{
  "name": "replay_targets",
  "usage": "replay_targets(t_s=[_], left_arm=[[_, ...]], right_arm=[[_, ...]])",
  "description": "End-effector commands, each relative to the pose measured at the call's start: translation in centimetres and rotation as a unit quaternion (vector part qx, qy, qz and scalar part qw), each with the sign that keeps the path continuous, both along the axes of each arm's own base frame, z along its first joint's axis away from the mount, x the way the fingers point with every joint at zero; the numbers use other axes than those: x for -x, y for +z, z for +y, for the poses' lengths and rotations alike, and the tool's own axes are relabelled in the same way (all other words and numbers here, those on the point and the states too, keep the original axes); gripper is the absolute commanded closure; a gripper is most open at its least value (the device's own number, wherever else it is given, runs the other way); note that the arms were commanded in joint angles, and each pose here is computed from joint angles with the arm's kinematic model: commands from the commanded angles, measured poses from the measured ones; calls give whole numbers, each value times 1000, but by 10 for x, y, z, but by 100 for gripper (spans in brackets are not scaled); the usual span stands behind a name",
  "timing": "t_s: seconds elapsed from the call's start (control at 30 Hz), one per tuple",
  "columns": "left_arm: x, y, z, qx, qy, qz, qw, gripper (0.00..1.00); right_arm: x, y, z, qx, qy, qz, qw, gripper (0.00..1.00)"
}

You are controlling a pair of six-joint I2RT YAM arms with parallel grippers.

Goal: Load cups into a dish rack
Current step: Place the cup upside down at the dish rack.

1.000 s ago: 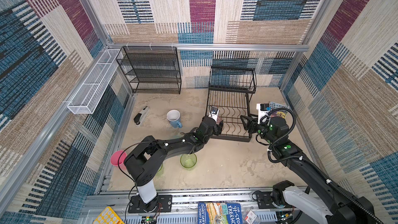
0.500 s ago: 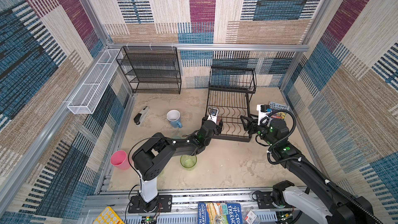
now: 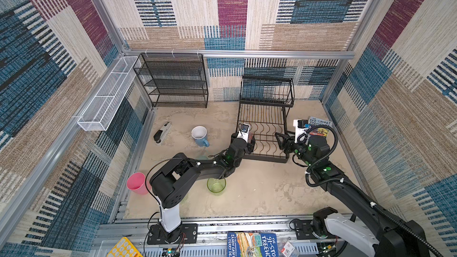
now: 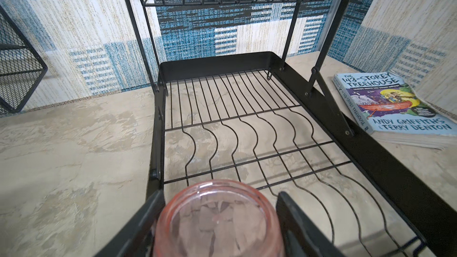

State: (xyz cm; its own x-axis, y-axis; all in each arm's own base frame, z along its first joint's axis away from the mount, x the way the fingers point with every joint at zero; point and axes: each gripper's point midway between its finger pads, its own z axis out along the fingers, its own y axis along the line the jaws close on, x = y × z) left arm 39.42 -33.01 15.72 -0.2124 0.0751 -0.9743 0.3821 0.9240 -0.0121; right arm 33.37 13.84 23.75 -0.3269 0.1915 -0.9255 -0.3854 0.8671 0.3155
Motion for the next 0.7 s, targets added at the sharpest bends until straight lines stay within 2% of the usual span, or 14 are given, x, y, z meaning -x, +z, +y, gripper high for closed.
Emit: replay_targets(t_s=[0.0,0.4,0.67], left_arm=[[-4,15,-3,10,-12,-27,1000,46],[-10,13,3,55,-9,-84,995,46],[-6,13,12,68,-1,-103,992,46]], right_arm=[[-2,17,6,-10,15,-29,999,39],[5,18,15,-14,48,-37,998,39],[6,12,17,-14,55,-37,998,39]])
